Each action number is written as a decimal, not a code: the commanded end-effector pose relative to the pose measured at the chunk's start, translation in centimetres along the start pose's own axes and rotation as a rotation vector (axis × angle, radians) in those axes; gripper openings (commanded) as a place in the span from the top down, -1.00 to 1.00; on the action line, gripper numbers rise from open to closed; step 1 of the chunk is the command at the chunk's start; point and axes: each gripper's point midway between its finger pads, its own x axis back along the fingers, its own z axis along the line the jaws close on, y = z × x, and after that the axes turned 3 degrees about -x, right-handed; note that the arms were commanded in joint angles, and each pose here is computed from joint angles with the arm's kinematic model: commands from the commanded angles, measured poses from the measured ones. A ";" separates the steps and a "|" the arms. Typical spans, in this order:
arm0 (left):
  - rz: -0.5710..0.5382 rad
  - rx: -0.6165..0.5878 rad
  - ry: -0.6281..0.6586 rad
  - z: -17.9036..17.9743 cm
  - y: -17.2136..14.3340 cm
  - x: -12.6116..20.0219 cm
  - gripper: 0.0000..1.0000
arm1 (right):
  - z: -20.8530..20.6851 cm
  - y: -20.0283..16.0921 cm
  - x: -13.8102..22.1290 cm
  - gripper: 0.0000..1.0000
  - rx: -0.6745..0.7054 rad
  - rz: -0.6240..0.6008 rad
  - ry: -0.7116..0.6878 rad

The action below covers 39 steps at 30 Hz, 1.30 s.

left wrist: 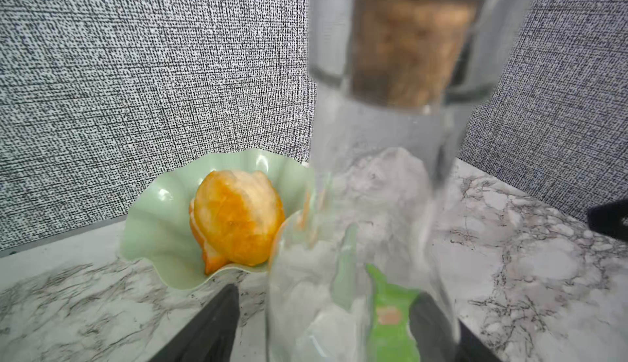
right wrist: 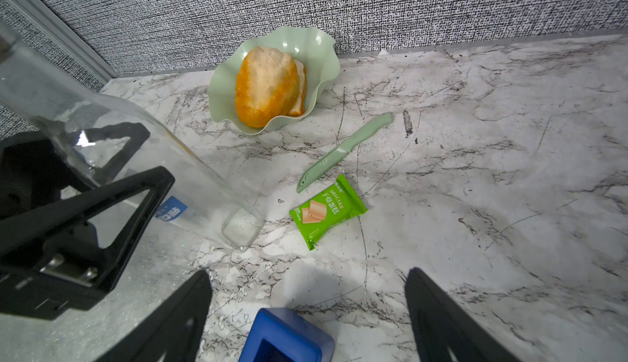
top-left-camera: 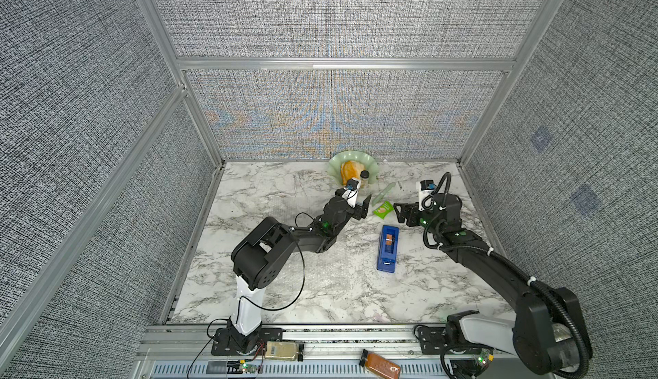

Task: Wrap wine bottles in bubble wrap
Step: Pick up the wine bottle from the center of the board.

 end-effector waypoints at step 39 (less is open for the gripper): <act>-0.184 0.515 -0.055 2.4 8.3 8.6 0.42 | 13.0 -3.4 1.3 -0.82 0.385 0.077 0.330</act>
